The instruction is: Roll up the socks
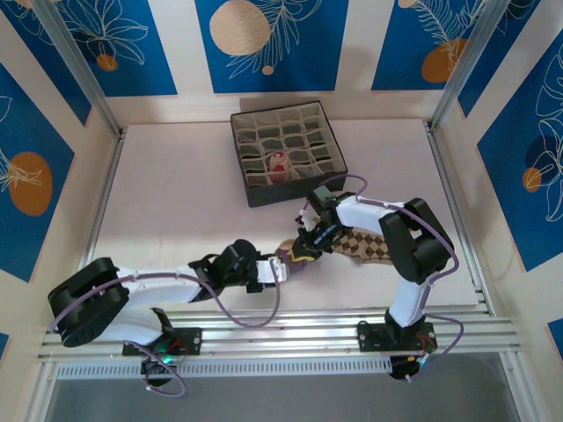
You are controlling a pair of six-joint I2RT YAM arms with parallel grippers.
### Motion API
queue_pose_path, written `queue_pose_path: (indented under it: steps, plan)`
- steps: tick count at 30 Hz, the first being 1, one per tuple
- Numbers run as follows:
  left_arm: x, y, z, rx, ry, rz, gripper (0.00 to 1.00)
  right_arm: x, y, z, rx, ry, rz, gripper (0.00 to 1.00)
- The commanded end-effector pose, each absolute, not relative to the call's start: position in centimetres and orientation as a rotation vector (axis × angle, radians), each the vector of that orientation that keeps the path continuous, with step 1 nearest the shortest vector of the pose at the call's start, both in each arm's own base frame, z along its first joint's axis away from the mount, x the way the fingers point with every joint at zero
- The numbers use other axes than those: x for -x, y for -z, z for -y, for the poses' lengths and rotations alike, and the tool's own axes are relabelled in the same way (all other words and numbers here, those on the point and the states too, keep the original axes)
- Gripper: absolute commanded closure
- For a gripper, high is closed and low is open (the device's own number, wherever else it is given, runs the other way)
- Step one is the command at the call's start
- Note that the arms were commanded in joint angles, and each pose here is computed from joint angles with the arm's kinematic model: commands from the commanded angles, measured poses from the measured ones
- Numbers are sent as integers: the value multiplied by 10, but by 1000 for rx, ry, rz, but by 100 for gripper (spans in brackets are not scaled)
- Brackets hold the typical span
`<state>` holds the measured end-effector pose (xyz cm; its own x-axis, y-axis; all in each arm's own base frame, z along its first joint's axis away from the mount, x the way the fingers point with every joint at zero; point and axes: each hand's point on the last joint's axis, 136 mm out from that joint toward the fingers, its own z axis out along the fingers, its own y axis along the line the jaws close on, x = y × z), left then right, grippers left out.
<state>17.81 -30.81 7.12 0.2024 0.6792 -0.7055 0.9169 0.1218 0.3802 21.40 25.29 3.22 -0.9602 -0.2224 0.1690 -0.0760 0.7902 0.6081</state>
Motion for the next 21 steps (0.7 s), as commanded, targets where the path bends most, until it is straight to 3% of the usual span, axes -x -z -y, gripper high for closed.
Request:
queue_pose_path:
  steps: [1,11,13,14,16,19,21]
  plan:
    - [-192,-77,313,-1613,183,-1454,60,-190,-10,-231,-148,703,2699,94]
    - [-193,-48,334,-1659,206,-1513,54,-185,-10,-230,-138,702,2691,92]
    - [-194,-42,333,-1652,203,-1544,63,-184,-12,-230,-142,708,2689,91]
    - [-194,-39,333,-1653,208,-1558,75,-183,-12,-230,-147,714,2688,90]
    - [-191,-36,330,-1653,233,-1585,100,-182,-16,-231,-158,736,2697,80]
    - [-184,-32,324,-1643,353,-1648,100,-186,-25,-232,-189,796,2745,51]
    - [-179,-28,320,-1631,471,-1727,100,-191,-34,-231,-188,854,2788,43]
